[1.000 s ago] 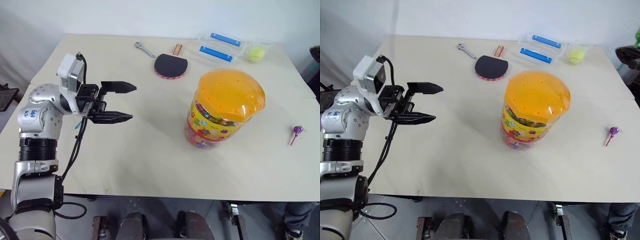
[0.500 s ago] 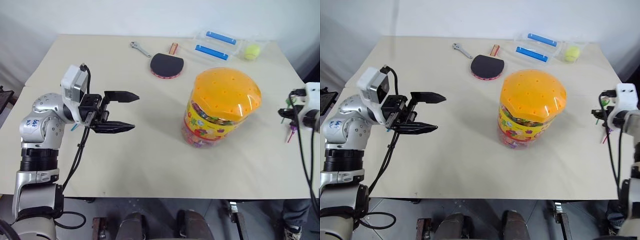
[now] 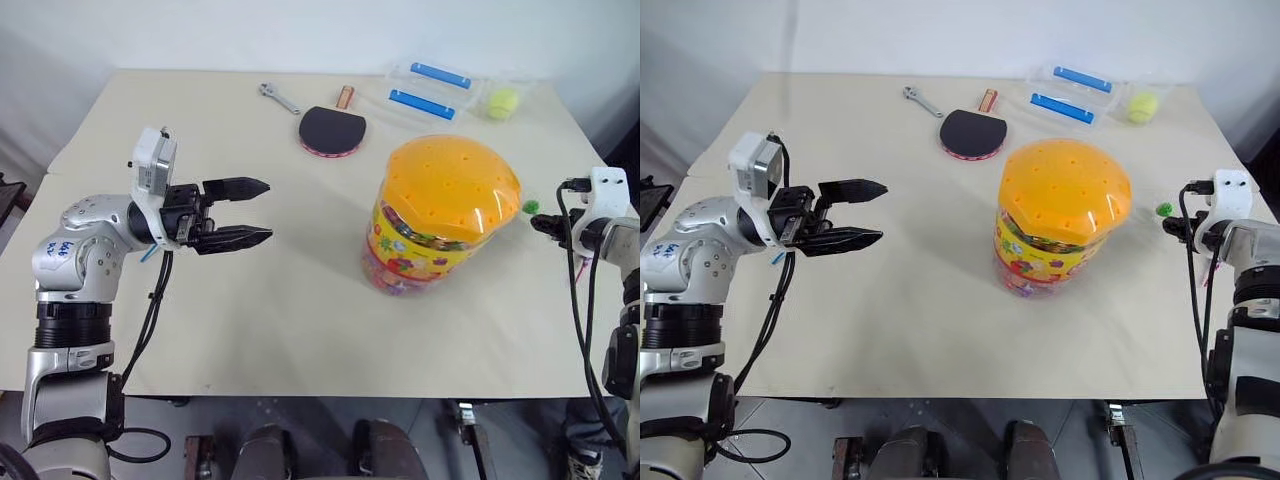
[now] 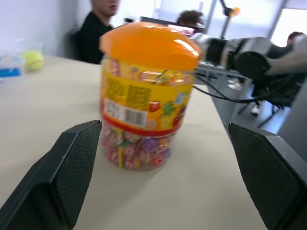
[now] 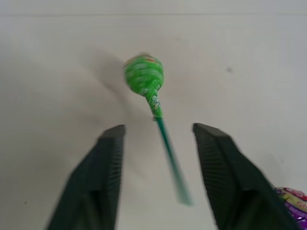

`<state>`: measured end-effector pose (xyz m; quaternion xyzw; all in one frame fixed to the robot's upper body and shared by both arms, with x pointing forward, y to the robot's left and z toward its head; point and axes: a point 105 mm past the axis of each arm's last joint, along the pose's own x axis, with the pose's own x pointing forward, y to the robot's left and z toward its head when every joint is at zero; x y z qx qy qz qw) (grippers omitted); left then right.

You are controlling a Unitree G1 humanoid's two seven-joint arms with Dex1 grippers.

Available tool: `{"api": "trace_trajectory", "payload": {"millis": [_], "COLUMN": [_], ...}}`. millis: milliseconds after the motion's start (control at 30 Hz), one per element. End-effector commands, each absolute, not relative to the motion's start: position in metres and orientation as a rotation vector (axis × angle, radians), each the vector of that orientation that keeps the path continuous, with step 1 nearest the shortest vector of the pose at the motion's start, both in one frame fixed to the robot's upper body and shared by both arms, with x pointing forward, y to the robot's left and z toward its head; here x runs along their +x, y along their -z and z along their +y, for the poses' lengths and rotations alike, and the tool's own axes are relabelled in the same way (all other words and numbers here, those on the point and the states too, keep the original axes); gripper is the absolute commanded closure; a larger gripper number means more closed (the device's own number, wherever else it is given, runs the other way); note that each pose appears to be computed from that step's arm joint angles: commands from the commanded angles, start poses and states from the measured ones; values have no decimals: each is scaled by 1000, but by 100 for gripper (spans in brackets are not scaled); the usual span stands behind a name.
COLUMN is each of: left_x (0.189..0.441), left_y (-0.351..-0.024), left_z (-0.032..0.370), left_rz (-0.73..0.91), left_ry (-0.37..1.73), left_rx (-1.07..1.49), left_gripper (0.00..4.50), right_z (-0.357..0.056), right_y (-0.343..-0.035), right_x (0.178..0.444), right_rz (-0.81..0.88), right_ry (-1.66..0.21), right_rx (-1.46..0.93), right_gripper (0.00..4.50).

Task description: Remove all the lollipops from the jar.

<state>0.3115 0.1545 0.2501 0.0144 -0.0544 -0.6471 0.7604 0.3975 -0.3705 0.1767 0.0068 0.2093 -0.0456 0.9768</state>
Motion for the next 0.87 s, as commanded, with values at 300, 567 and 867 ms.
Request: {"api": "trace_trajectory", "payload": {"millis": [300,567,867], "left_x": [322,315,301], "left_y": [-244,-207,-186], "left_z": [162,188,204], "left_rz": [-116,27,55], "left_ry": [1244,1209,1166], "left_rx": [-11,-35,-6], "left_gripper": [0,0,0], "right_z": [-342,-274,-261], "right_y": [-220,-195,-142], "right_x": [342,262,260], "right_rz": [278,145,181], "right_ry": [-182,-785,-850], "right_rx": [-103,-295,-289], "right_gripper": [4,4,4]}}
